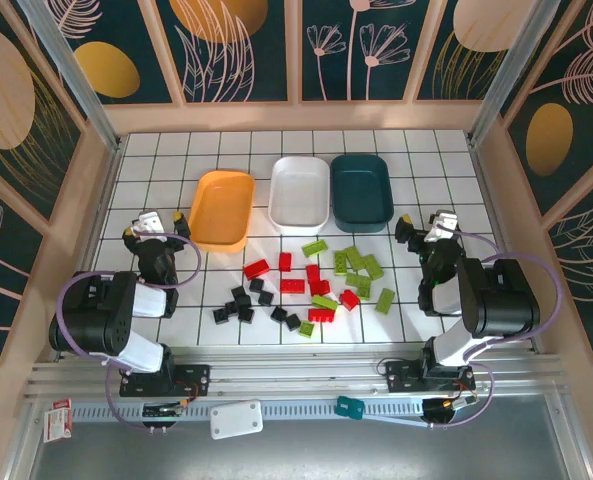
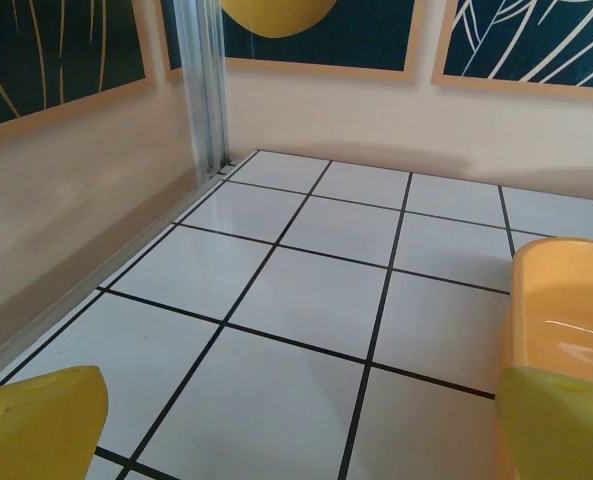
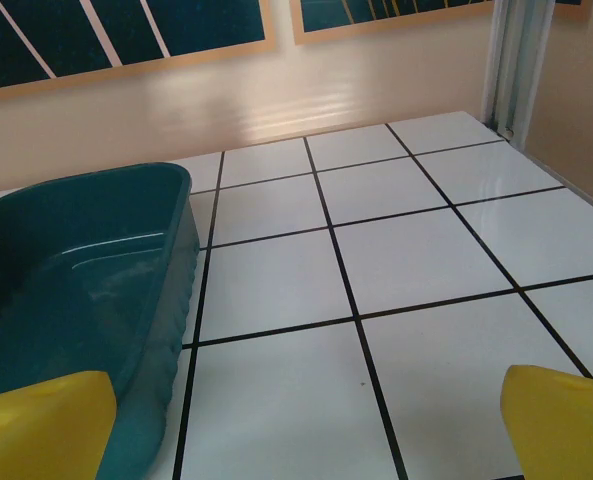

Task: Sort the legos into containers by color
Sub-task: Move the container to the top-center of the table.

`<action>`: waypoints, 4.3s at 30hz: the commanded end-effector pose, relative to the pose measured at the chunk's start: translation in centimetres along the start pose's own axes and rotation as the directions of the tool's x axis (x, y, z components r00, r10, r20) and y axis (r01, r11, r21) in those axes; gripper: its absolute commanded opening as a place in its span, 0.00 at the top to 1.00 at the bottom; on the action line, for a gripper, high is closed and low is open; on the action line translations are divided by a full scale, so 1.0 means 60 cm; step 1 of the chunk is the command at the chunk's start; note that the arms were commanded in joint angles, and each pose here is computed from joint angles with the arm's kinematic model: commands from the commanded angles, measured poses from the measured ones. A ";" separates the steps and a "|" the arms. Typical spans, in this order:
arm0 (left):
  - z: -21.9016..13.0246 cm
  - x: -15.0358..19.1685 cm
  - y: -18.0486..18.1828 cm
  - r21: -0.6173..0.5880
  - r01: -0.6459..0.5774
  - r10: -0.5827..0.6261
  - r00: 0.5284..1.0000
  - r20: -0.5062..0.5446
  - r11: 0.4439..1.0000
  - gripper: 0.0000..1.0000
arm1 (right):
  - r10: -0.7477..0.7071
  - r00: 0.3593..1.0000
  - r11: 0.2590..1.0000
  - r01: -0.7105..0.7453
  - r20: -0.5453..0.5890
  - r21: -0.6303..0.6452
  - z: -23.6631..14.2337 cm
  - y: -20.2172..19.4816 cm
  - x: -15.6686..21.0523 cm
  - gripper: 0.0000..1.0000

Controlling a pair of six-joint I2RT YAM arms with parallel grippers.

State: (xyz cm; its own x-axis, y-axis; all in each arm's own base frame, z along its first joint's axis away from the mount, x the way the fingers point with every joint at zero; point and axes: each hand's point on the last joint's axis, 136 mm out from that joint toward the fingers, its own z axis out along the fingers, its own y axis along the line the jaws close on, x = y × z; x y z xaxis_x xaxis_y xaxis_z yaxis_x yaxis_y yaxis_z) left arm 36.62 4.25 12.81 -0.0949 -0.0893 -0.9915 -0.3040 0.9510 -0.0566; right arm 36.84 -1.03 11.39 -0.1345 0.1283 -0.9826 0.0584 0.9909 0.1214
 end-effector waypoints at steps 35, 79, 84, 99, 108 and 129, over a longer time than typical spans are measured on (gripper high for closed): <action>-0.002 -0.017 0.000 0.002 0.031 -0.031 0.999 0.042 1.000 0.01 | -0.013 0.998 1.000 0.013 0.055 -0.003 0.005 0.001 -0.026 0.01; -0.034 -0.153 0.018 -0.062 0.686 -0.685 0.728 0.038 0.725 0.01 | 0.442 0.883 0.897 -0.439 -0.155 0.056 0.029 0.064 -0.087 0.01; -0.028 -0.177 -0.076 0.167 0.653 -0.633 0.757 -0.161 0.739 0.01 | 0.349 0.894 0.931 -0.365 -0.282 -0.003 0.028 0.109 -0.073 0.01; 0.023 0.047 -0.120 -0.054 0.454 -0.379 0.665 -0.644 0.889 0.33 | 0.316 0.864 0.941 -0.338 -0.391 0.014 0.018 0.125 -0.015 0.01; 0.025 0.082 -0.132 -0.056 0.363 -0.305 0.679 -0.668 0.930 0.41 | 0.306 0.869 0.945 -0.328 -0.389 0.011 0.018 0.125 -0.023 0.01; 0.046 0.087 -0.274 0.093 0.441 -0.243 0.644 -0.725 0.893 0.56 | 0.303 0.850 0.940 -0.342 -0.432 -0.013 0.014 0.139 -0.013 0.01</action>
State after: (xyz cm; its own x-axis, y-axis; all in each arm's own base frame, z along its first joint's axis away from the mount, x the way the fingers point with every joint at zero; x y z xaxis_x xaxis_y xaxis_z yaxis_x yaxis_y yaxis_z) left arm 42.52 -9.75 7.07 -0.6871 -0.4838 -0.5421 -0.2523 0.8585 -0.4464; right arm 37.84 6.23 12.14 -0.5201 0.4378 -0.7334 0.1230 0.8881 0.4429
